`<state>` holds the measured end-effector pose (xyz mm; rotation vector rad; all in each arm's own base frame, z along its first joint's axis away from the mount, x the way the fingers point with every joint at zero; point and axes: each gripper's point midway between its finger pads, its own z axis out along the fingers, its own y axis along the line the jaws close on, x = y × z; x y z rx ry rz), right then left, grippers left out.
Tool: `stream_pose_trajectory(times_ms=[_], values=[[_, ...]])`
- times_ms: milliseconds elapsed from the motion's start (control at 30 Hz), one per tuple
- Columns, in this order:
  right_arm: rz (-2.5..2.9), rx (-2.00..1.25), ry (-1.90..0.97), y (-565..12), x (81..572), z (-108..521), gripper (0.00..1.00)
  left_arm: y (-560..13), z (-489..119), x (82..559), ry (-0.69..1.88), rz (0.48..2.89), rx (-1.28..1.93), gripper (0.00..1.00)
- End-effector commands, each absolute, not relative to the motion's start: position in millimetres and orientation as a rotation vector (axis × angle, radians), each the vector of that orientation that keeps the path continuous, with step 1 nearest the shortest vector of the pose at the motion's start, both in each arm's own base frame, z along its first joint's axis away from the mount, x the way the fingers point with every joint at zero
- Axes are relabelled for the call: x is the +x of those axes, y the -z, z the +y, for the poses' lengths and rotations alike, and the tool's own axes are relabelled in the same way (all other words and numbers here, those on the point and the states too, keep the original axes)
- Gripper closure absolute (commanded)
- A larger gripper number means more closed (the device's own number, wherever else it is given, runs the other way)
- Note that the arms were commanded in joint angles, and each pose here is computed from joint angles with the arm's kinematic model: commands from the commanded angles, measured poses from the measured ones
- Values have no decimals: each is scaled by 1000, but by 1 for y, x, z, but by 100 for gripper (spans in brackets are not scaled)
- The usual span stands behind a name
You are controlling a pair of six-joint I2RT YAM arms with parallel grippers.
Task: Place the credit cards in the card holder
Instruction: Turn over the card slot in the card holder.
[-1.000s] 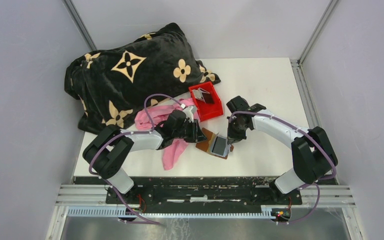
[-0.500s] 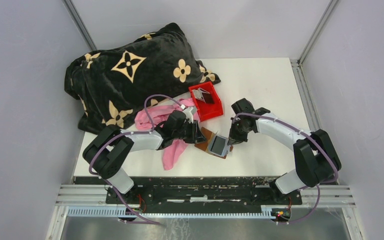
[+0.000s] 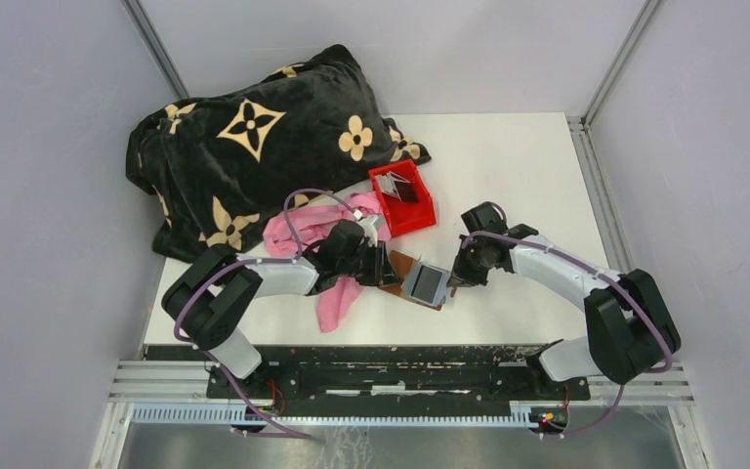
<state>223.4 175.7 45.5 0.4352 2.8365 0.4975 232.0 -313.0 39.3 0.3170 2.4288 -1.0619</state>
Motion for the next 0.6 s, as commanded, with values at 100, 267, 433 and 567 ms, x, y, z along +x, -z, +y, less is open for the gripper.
stream_pose_trajectory(times_ms=[100,267,433,567], values=[[2783,487,-483,-42,225,168,99,-39,-310,224,1044,2418,398,71],[2791,488,-523,-34,224,173,99,-37,-310,223,1035,2430,410,71],[2723,469,-655,-37,234,188,99,-31,-308,218,1023,2458,424,72],[2657,424,-742,-53,249,201,99,-27,-306,216,1009,2478,433,72]])
